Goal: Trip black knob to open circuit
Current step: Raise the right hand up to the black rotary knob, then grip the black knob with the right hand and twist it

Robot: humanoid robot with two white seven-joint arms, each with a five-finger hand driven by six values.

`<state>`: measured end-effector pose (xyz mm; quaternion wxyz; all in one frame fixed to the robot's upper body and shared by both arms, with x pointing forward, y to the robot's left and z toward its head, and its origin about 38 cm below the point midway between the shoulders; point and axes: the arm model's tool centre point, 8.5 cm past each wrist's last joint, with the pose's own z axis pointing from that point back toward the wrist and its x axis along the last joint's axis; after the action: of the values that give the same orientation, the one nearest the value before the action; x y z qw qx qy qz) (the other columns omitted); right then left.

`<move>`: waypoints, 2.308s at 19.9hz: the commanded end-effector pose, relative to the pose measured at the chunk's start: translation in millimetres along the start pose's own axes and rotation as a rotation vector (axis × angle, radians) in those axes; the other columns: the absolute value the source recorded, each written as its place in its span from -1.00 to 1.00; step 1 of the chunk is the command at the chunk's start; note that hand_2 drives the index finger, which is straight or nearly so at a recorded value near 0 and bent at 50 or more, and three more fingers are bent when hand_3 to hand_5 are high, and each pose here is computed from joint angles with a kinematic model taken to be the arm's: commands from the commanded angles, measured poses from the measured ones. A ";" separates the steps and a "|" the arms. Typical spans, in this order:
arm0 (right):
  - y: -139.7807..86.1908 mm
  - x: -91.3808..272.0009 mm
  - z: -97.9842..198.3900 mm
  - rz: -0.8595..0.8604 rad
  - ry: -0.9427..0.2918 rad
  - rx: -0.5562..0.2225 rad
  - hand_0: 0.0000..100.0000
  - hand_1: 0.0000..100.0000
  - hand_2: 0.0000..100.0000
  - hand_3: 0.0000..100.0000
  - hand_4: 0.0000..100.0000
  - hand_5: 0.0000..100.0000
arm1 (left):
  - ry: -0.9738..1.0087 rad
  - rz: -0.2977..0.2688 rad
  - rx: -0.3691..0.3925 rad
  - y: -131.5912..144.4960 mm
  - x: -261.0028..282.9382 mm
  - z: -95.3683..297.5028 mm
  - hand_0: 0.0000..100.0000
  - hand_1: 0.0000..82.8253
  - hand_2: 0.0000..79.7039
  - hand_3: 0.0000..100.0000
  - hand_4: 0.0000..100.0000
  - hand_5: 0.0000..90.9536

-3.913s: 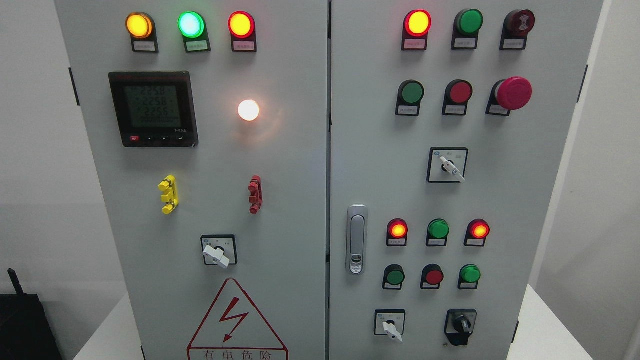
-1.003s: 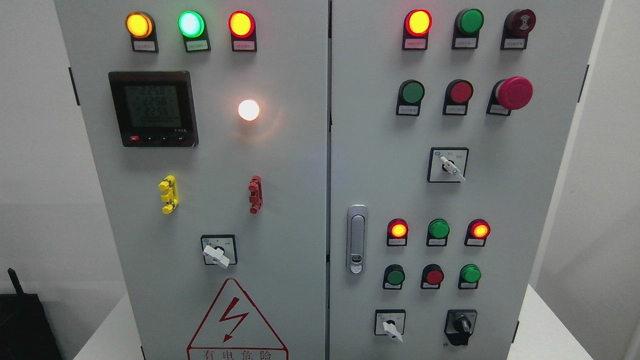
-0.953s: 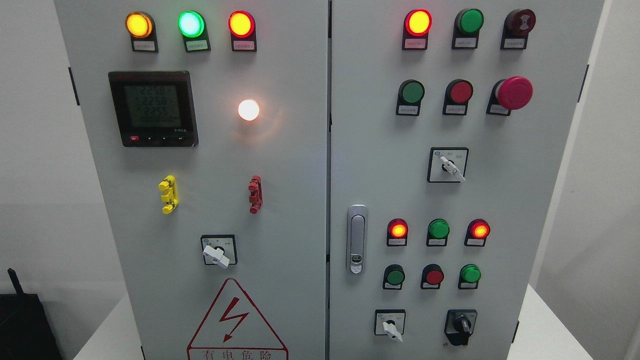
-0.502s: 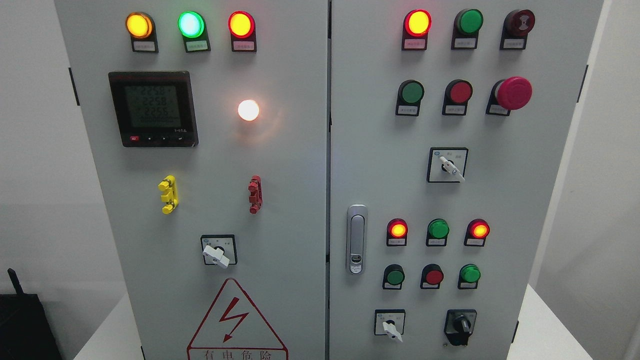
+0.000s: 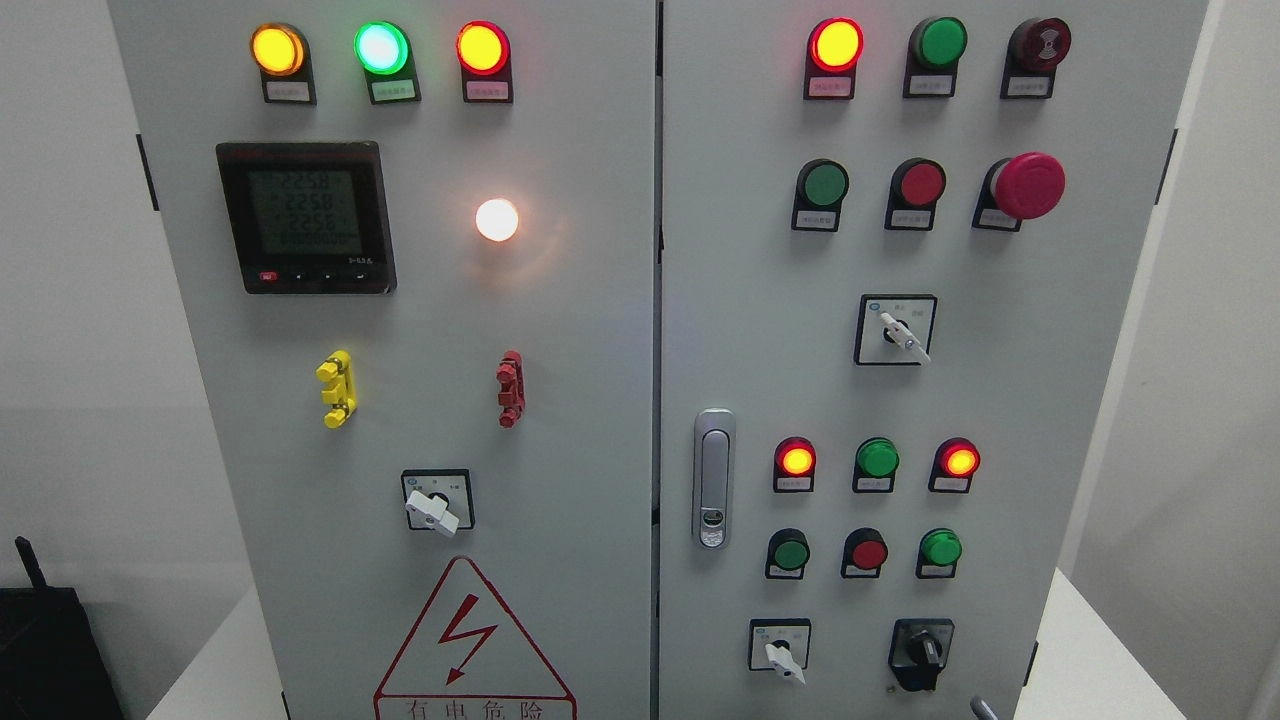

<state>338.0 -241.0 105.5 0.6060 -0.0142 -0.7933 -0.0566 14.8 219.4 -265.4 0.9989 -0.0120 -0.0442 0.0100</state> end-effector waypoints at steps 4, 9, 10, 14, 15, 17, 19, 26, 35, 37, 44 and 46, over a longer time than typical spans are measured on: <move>7.0 14.8 -10.1 -0.013 -0.051 0.021 1.00 1.00 -1.00 1.00 1.00 0.80 | 0.002 0.003 0.000 -0.5 -0.3 0.0 -0.76 -0.06 -1.00 -1.00 -1.00 -1.00; 8.4 13.8 -8.9 -0.012 -0.047 0.025 1.00 1.00 -1.00 1.00 1.00 0.80 | 0.002 0.003 0.000 -0.5 -0.3 0.0 -0.76 -0.06 -1.00 -1.00 -1.00 -1.00; 8.6 13.4 -8.3 -0.008 -0.046 0.027 1.00 1.00 -1.00 1.00 1.00 0.80 | 0.000 0.003 0.000 -0.5 -0.1 0.0 -0.76 -0.06 -1.00 -1.00 -1.00 -1.00; 13.7 13.6 -8.7 -0.012 -0.047 0.041 1.00 1.00 -1.00 1.00 1.00 0.80 | 0.002 0.003 0.000 -0.5 -0.3 0.0 -0.76 -0.06 -1.00 -1.00 -1.00 -1.00; 13.9 13.9 -9.7 -0.012 -0.049 0.041 1.00 1.00 -1.00 1.00 1.00 0.80 | 0.002 0.003 0.000 -0.5 -0.3 0.0 -0.76 -0.06 -1.00 -1.00 -1.00 -1.00; 13.5 13.3 -10.1 -0.010 -0.047 0.042 1.00 1.00 -1.00 1.00 1.00 0.80 | 0.002 0.003 0.000 -0.5 -0.3 0.0 -0.76 -0.06 -1.00 -1.00 -1.00 -1.00; 14.1 13.2 -10.0 -0.011 -0.047 0.043 1.00 1.00 -1.00 1.00 1.00 0.80 | 0.002 0.003 0.000 -0.5 -0.3 0.0 -0.76 -0.06 -1.00 -1.00 -1.00 -1.00; 19.1 12.9 -10.2 -0.015 -0.047 0.056 1.00 1.00 -1.00 1.00 1.00 0.80 | 0.002 0.003 0.000 -0.5 -0.3 0.0 -0.76 -0.06 -1.00 -1.00 -1.00 -1.00; 23.7 13.6 -13.9 -0.019 -0.051 0.067 1.00 1.00 -1.00 1.00 1.00 0.80 | 0.002 0.003 0.000 -0.5 -0.3 0.0 -0.76 -0.06 -1.00 -1.00 -1.00 -1.00; 24.4 14.3 -14.8 -0.020 -0.054 0.069 1.00 1.00 -1.00 1.00 1.00 0.80 | 0.000 0.003 0.000 -0.5 -0.1 0.0 -0.76 -0.06 -1.00 -1.00 -1.00 -1.00; 31.3 12.8 -12.5 -0.024 -0.048 0.088 1.00 1.00 -1.00 1.00 1.00 0.79 | 0.002 0.003 0.000 -0.5 -0.3 0.0 -0.76 -0.06 -1.00 -1.00 -1.00 -1.00; 32.4 13.2 -12.4 -0.026 -0.049 0.091 1.00 1.00 -1.00 1.00 1.00 0.79 | 0.002 0.003 0.000 -0.5 -0.3 0.0 -0.76 -0.06 -1.00 -1.00 -1.00 -1.00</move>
<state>347.3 -216.4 112.7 0.6003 0.0145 -0.7988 -0.0359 14.8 219.4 -265.4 0.9989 -0.0120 -0.0442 0.0100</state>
